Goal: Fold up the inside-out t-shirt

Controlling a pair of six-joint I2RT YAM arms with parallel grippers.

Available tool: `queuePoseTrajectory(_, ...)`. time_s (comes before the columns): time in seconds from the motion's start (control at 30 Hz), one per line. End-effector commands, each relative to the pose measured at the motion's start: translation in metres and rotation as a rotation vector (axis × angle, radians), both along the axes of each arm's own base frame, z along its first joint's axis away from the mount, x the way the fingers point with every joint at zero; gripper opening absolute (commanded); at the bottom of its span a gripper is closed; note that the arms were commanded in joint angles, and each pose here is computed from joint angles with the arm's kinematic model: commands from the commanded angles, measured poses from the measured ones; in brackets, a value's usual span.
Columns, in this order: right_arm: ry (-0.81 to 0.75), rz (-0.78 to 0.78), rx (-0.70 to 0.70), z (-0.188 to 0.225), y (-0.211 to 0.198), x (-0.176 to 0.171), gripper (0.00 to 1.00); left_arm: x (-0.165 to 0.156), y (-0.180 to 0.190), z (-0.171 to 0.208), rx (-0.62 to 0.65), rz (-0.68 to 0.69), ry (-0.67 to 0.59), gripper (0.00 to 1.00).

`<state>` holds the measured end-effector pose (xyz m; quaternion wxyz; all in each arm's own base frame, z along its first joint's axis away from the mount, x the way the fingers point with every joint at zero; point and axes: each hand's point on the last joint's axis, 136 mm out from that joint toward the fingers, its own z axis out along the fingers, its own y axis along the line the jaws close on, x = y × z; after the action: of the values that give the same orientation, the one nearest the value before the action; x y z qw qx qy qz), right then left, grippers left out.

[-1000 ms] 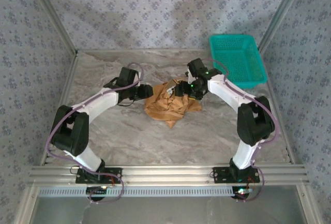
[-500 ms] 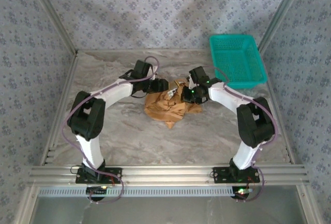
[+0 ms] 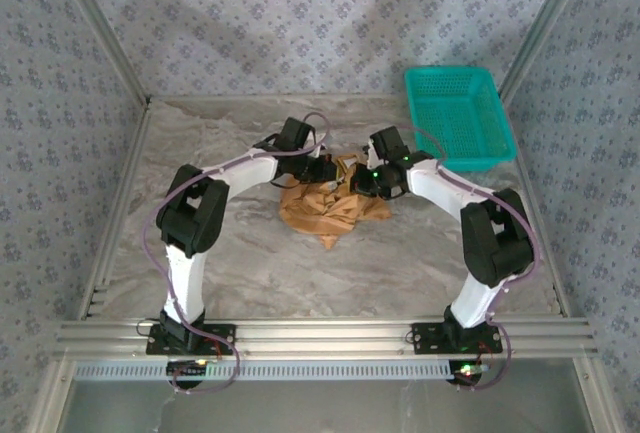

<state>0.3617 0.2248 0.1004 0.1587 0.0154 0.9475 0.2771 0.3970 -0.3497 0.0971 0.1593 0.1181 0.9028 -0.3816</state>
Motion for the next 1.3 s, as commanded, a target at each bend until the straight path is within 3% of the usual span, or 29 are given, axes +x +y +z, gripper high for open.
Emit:
queuePoseTrajectory(0.0,0.011,-0.032,-0.007,0.001,-0.024,-0.004,0.0,0.015,0.019,0.069,-0.072,0.047,-0.073,0.0)
queuePoseTrajectory(0.1,0.029,-0.076,-0.037,-0.012,-0.054,-0.007,0.0,0.027,0.051,0.112,-0.116,0.156,-0.096,0.0)
queuePoseTrajectory(0.2,0.057,-0.117,-0.05,-0.024,-0.078,-0.015,0.0,0.036,0.088,0.127,-0.152,0.275,-0.075,0.0)
queuePoseTrajectory(0.33,0.092,-0.153,-0.081,-0.04,-0.099,-0.026,0.0,0.037,0.114,0.107,-0.174,0.36,-0.032,0.0)
queuePoseTrajectory(0.57,0.073,-0.112,-0.149,-0.024,-0.079,-0.025,0.0,0.026,0.09,0.072,-0.256,0.343,0.061,0.0)
queuePoseTrajectory(0.7,0.03,-0.131,-0.316,0.005,-0.081,-0.027,0.36,0.018,0.078,0.075,-0.251,0.316,0.061,0.0)
queuePoseTrajectory(0.83,-0.062,-0.111,-0.346,0.043,-0.055,-0.02,0.4,0.016,0.077,0.078,-0.24,0.313,0.05,0.0)
queuePoseTrajectory(0.93,-0.097,-0.051,-0.3,0.053,-0.02,-0.012,0.49,0.015,0.078,0.078,-0.233,0.312,0.05,0.0)
queuePoseTrajectory(1.07,-0.091,0.013,-0.311,0.037,0.013,0.009,0.55,0.014,0.079,0.077,-0.228,0.312,0.055,0.0)
queuePoseTrajectory(1.27,-0.022,0.055,-0.377,-0.003,0.033,0.03,0.55,0.011,0.086,0.081,-0.206,0.312,0.048,0.0)
